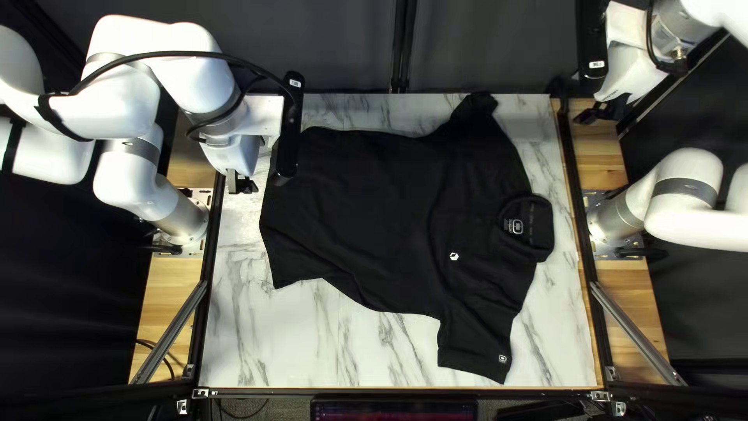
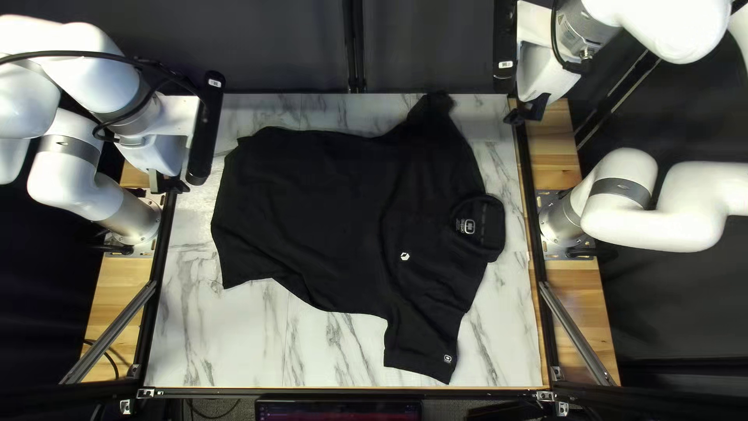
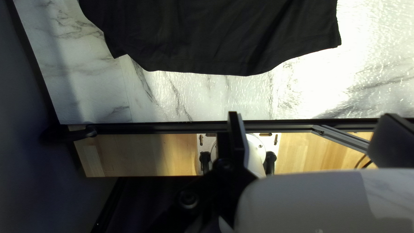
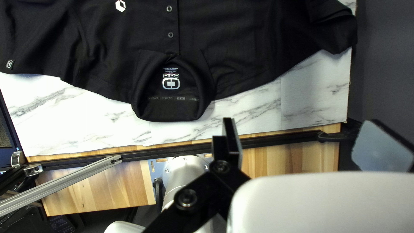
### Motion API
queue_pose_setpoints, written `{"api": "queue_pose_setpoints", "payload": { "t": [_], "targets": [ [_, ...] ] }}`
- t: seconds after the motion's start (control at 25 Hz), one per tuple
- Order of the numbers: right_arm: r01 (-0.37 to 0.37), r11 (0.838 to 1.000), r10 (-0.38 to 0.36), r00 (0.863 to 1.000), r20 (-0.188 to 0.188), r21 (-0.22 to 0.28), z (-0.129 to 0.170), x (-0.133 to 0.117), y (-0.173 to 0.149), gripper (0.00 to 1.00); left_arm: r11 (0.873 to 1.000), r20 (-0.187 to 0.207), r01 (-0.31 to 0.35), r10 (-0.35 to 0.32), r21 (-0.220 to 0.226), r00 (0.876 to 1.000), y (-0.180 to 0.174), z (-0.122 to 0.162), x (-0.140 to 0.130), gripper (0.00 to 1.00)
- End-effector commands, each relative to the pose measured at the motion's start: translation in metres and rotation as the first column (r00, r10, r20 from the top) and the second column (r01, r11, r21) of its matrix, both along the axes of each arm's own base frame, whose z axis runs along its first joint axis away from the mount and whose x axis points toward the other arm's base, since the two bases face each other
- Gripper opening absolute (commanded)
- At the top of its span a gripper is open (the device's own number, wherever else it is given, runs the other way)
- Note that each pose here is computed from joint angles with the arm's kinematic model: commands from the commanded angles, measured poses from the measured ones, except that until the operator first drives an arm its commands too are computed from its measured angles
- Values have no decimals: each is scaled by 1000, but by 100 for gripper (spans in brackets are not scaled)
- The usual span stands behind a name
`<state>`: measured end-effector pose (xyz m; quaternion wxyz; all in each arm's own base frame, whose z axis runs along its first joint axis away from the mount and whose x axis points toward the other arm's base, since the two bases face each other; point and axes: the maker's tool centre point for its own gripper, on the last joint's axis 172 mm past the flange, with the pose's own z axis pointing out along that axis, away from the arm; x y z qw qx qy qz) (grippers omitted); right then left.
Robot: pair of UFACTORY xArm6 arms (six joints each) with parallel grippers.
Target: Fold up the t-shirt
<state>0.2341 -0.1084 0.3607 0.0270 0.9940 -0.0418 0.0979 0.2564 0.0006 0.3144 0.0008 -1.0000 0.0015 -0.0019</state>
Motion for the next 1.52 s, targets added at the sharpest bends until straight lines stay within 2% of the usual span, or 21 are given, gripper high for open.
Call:
{"api": "queue_pose_setpoints", "payload": {
  "t": [0.04, 0.4, 0.48, 0.56, 0.72, 1.08, 1.2, 1.32, 1.52],
  "targets": [
    [0, 1000, 0, 1000, 0, 0, 0, 0, 0, 100, 1000, 0, 0, 0, 0, 1000, 0, 0, 0, 100],
    [0, 1000, 0, 1000, 0, 0, 0, 0, 0, 100, 1000, 0, 0, 0, 0, 1000, 0, 0, 0, 100],
    [0, 1000, 0, 1000, 0, 0, 0, 0, 0, 100, 1000, -27, -15, 15, -11, 1000, -12, -12, 20, 100],
    [0, 1000, 0, 1000, 0, 0, 0, 0, 0, 100, 999, -51, -34, 34, -9, 998, -25, -40, 41, 100],
    [0, 1000, 0, 1000, 0, 0, 0, 0, 0, 100, 997, -60, -71, 72, 11, 996, -51, -84, 56, 100],
    [0, 1000, 0, 1000, 0, 0, 0, 0, 0, 100, 989, -55, -104, 110, 101, 992, -122, -163, 59, 100],
    [0, 1000, 0, 1000, 0, 0, 0, 0, 0, 100, 982, -79, -117, 129, 145, 988, -144, -193, 51, 100],
    [0, 1000, 0, 1000, 0, 0, 0, 0, 0, 100, 974, -118, -134, 157, 181, 980, -151, -213, 36, 100],
    [0, 1000, 0, 1000, 0, 0, 0, 0, 0, 100, 966, -142, -165, 195, 196, 971, -154, -245, 12, 100]
  ]
}}
